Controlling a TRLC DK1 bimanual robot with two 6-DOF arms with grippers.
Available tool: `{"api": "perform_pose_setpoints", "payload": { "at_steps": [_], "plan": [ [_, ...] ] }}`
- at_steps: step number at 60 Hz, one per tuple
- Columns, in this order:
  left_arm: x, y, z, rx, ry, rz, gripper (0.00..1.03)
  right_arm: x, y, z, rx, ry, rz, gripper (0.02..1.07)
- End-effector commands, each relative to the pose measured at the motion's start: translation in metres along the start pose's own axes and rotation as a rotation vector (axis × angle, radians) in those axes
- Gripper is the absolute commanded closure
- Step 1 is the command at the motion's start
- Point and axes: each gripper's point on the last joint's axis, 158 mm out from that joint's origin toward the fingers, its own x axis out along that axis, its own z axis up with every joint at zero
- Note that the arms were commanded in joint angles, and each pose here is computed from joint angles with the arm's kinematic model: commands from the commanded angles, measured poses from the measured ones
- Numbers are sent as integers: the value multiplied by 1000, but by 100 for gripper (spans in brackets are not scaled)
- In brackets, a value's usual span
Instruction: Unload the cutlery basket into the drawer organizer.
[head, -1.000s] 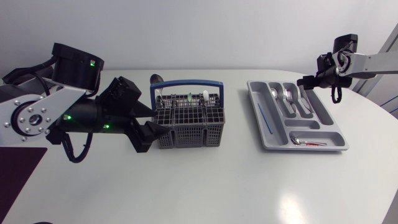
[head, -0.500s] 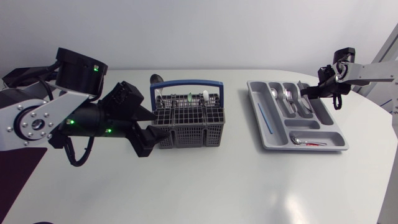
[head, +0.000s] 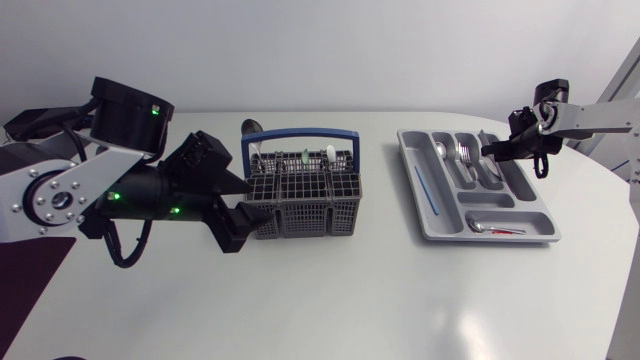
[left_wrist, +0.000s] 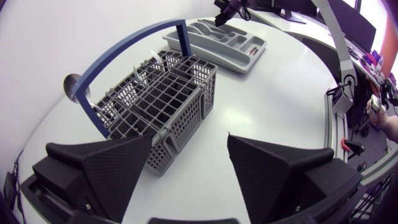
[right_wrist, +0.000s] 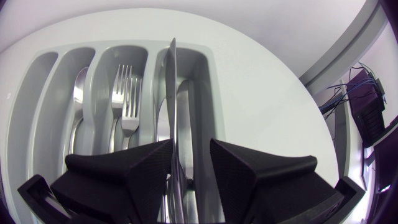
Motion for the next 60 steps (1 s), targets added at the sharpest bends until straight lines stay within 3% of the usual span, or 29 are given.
{"api": "perform_pose_setpoints", "payload": {
  "at_steps": [1,8,14,25,51,53,54,57,60],
  "plan": [
    [7,-3,-7,5,21,-10,10,17,16,-28,-21,69,31,61],
    [6,-2,-7,5,22,-8,10,20,22,-32,-30,77,39,61],
    [6,-2,-7,5,22,-8,10,24,25,-34,-36,83,42,71],
    [7,-4,-7,4,21,-11,10,30,27,-46,-37,109,50,101],
    [8,-9,-5,15,23,-16,10,16,22,-67,-43,122,39,101],
    [8,-9,-6,14,25,-14,10,14,21,-63,-53,104,22,95],
    [8,-8,-5,14,22,-11,10,11,20,-58,-56,92,13,70],
    [8,-8,-6,13,24,-12,10,6,21,-51,-56,75,11,41],
    [7,-7,-4,15,20,-9,10,-6,19,-38,-57,42,3,28]
  ]
}}
